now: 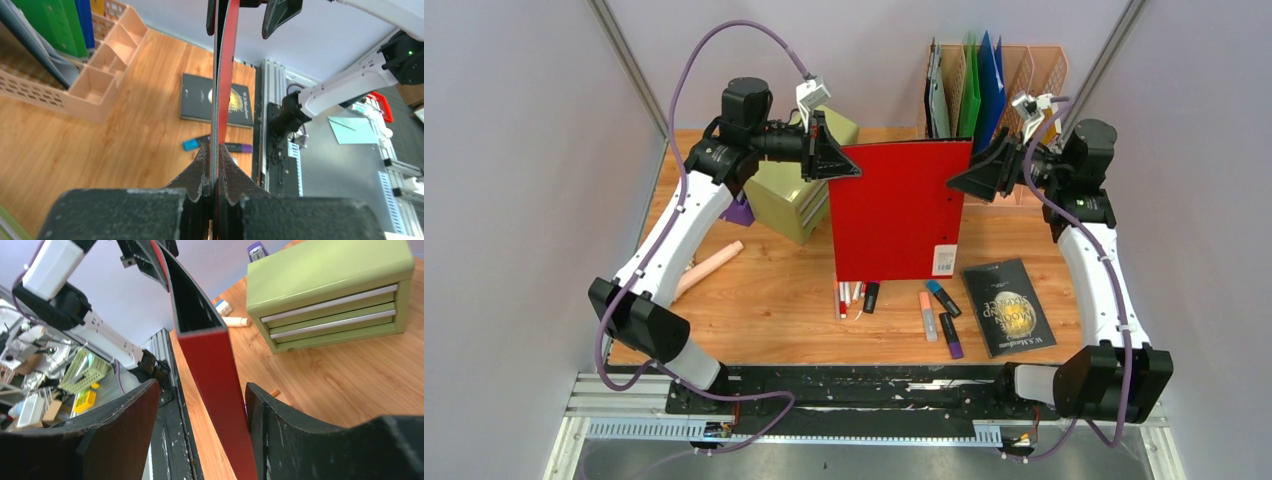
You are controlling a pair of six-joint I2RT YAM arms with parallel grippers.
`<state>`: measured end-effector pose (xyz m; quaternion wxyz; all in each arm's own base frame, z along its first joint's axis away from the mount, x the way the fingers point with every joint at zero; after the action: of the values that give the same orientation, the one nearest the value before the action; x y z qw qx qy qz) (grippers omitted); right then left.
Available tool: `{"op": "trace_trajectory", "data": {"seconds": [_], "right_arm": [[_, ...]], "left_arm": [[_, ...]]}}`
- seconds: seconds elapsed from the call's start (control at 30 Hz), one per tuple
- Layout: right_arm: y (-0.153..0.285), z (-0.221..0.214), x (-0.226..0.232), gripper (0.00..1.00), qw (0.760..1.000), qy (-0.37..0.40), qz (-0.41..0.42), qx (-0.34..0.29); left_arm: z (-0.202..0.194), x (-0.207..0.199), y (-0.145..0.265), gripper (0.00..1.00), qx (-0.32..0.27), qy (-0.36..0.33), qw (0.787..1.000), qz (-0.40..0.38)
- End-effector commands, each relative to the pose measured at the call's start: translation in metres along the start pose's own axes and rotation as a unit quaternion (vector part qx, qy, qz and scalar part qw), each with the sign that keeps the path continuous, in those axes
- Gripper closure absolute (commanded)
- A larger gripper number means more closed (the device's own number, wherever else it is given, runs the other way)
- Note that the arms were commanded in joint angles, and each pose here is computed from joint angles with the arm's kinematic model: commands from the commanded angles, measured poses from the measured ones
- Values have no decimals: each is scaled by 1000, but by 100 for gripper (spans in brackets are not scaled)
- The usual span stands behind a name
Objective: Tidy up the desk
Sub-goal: Place the folder in the storage box.
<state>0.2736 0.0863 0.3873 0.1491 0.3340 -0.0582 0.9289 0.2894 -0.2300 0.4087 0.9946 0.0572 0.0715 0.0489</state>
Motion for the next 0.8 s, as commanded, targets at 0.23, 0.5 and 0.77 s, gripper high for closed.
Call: {"op": "trace_trajectory", "data": {"seconds": [0.23, 0.5, 0.77], "right_arm": [[-6, -34, 3, 36, 990, 121, 38, 57], [-15, -61, -3, 40, 986, 132, 36, 92], [-13, -68, -8, 52, 982, 149, 16, 113]], "left_arm": [[8, -13, 8, 100, 6, -8, 999, -45], [13, -11, 5, 100, 0, 4, 998, -65], [13, -12, 7, 100, 13, -7, 997, -70]]}}
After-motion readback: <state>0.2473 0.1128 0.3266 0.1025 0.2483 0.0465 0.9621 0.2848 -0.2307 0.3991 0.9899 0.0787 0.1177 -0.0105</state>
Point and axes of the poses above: each gripper's point midway between its finger pads, its own y axis back along the fingers, its own x axis along the line the jaws close on, z = x × y, the point moved 7 cm from there along y, back along the fingers, and after that the axes turned 10 degrees about -y, right-handed, at the moved point
